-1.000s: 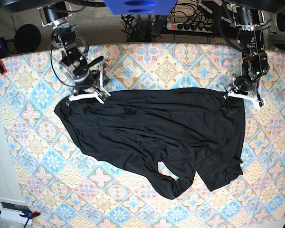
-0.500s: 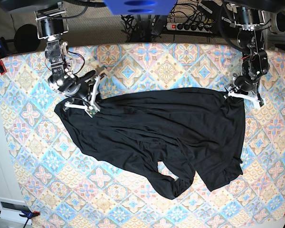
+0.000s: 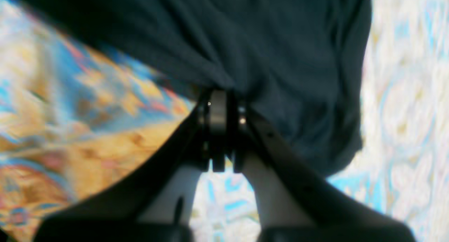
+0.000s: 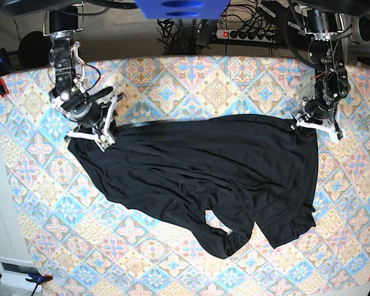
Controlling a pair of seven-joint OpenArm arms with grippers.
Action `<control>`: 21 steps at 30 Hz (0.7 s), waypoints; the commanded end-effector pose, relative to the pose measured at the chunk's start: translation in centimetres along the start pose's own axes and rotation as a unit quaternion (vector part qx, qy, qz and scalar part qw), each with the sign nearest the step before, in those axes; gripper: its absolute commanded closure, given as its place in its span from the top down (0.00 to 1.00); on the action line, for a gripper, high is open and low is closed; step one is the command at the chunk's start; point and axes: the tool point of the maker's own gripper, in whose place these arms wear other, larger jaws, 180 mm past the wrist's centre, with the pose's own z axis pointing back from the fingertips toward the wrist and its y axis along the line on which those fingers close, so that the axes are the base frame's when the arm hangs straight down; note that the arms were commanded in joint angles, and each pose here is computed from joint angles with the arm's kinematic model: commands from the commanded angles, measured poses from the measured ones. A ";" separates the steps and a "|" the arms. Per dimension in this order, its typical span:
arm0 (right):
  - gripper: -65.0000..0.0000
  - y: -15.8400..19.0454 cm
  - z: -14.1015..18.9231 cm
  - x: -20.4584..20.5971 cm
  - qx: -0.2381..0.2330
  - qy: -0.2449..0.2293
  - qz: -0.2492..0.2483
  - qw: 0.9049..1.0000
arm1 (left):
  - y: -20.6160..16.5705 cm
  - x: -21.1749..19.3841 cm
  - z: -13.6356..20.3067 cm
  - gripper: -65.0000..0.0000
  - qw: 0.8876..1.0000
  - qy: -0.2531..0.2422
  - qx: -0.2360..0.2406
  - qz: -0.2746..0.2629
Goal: Layout the t-shirt on the table in an organized manner, then fold the t-shirt properly
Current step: 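Drag the collar corner with the right gripper along the table, stretching the shirt, then release the collar with the right gripper and regrasp the shirt edge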
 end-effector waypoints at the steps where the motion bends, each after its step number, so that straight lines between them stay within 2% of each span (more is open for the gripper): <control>1: 0.00 -1.8 0.1 4.1 -0.018 -0.060 -0.004 0.998 | -0.2 1.5 0.4 0.50 1.000 -0.021 -0.003 -0.005; 7: 0.00 -3.3 -2.3 5.5 -0.015 -0.055 -0.015 0.998 | 0.0 1.5 0.4 0.50 1.000 -0.021 -0.001 -0.006; 16: 0.01 -3.6 -4.4 3.9 -0.001 -0.020 -0.029 0.999 | 0.1 1.3 0.4 0.50 1.000 -0.019 0.000 -0.006; 18: 0.06 -3.5 -4.6 3.5 0.000 -0.014 -0.033 0.999 | 0.1 1.3 0.4 0.50 1.000 -0.019 0.000 -0.006; 21: 0.20 -3.9 -4.4 3.3 -0.012 -0.014 -0.044 0.999 | 0.2 1.3 0.5 0.50 1.000 -0.018 0.001 -0.007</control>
